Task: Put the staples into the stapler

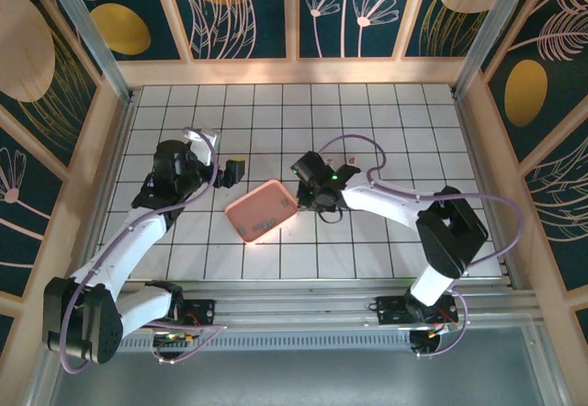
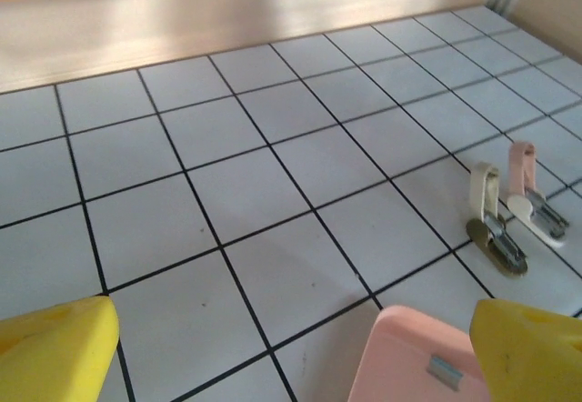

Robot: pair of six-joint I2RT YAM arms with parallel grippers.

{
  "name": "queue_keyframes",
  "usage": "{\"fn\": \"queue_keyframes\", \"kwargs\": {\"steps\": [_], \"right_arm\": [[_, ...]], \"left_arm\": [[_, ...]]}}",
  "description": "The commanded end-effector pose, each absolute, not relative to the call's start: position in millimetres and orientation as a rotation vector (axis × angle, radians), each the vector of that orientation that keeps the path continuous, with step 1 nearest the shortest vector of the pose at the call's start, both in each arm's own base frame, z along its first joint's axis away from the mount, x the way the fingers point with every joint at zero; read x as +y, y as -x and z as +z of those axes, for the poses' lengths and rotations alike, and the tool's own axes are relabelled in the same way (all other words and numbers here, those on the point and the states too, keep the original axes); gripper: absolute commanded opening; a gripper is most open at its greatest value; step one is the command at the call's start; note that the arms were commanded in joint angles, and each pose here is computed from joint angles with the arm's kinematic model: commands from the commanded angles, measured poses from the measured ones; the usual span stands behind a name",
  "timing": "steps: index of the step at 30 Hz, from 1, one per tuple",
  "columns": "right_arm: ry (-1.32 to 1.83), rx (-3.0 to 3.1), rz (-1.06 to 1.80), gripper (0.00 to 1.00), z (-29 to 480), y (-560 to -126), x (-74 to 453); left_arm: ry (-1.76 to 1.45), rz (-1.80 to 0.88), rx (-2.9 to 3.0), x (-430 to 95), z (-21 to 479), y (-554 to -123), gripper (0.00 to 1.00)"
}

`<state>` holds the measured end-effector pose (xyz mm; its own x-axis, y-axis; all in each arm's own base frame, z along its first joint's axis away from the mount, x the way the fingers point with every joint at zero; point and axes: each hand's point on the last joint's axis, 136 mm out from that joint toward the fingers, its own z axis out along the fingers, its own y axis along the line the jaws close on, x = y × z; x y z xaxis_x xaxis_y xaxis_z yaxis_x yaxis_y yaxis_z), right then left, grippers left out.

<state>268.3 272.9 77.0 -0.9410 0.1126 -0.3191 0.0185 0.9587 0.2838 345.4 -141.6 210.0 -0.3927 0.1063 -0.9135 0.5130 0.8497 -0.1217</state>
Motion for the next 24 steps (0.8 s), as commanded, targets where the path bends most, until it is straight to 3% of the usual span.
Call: {"fn": "queue_keyframes", "kwargs": {"steps": [1,24], "right_arm": [[-0.014,2.758,0.408,0.18,74,-263,259],[0.096,2.910,0.253,0.20,19,-228,216]], "left_arm": [[-0.589,-0.496,1.897,-151,197,-334,0.99],[-0.533,-0.480,1.901,-146,187,-338,0.98]]}}
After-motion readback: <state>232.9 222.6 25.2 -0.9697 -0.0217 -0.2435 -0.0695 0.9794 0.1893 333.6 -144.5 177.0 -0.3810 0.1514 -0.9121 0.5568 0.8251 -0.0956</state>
